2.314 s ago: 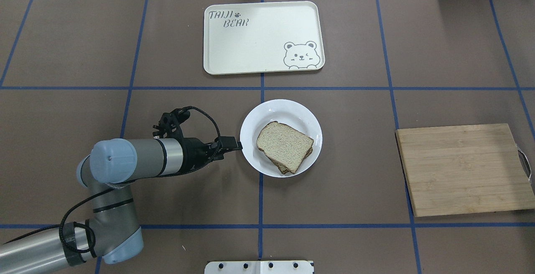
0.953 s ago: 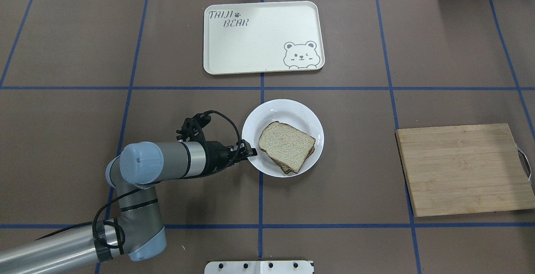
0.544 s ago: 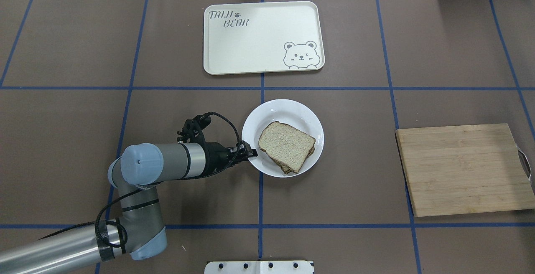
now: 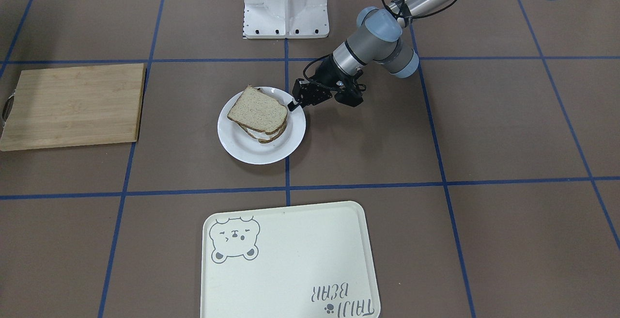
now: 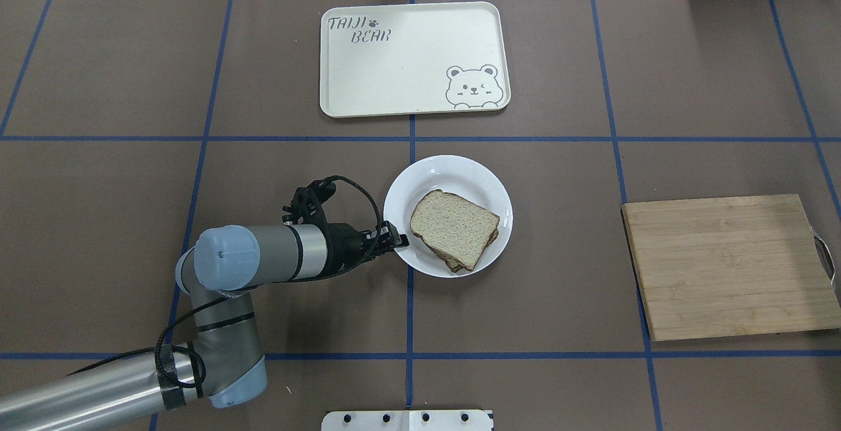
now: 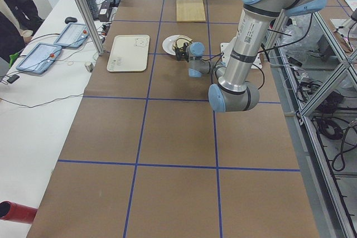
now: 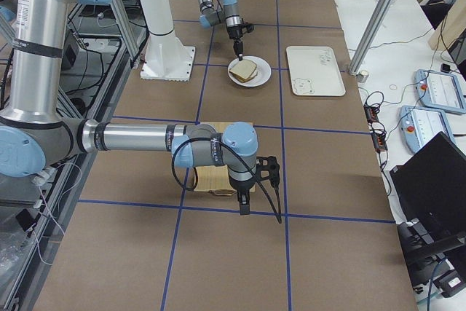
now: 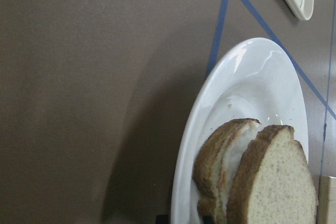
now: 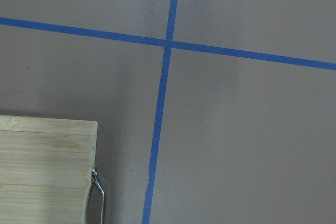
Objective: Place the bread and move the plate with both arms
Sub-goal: 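Grip the white plate rim with the left gripper, then slide the plate with the left gripper onto the bear tray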
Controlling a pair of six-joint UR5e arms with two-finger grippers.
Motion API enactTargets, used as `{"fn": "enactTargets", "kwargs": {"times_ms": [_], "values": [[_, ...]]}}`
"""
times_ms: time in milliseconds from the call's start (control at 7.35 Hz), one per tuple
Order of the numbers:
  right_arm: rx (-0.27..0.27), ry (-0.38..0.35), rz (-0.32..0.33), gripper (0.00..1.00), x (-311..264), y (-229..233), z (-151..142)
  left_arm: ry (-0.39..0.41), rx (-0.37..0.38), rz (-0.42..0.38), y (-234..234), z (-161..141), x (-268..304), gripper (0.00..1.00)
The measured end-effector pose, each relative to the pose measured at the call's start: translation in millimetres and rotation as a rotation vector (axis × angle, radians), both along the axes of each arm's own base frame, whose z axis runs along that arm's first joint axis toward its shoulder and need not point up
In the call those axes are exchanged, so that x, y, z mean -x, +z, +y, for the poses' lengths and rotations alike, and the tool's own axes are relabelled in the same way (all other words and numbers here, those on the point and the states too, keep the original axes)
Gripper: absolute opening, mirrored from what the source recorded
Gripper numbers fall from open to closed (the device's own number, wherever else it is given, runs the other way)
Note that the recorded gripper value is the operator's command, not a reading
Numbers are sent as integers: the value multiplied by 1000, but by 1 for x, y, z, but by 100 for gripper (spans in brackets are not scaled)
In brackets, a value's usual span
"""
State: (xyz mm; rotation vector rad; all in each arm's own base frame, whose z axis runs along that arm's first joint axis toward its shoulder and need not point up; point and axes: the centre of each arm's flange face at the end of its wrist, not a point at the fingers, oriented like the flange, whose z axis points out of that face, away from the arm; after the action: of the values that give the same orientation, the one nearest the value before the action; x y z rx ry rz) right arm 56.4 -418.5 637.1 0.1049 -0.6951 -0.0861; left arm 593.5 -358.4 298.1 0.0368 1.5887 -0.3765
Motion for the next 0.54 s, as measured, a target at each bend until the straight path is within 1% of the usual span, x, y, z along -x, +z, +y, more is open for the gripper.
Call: {"fn": "enactTargets", "kwargs": {"times_ms": [272,544], "values": [[-1,0,0,100,0,0,0,0,-6,34,0,1,2,0],[-1,0,0,100,0,0,-1,3,12,88,-2,3,6,0]]}}
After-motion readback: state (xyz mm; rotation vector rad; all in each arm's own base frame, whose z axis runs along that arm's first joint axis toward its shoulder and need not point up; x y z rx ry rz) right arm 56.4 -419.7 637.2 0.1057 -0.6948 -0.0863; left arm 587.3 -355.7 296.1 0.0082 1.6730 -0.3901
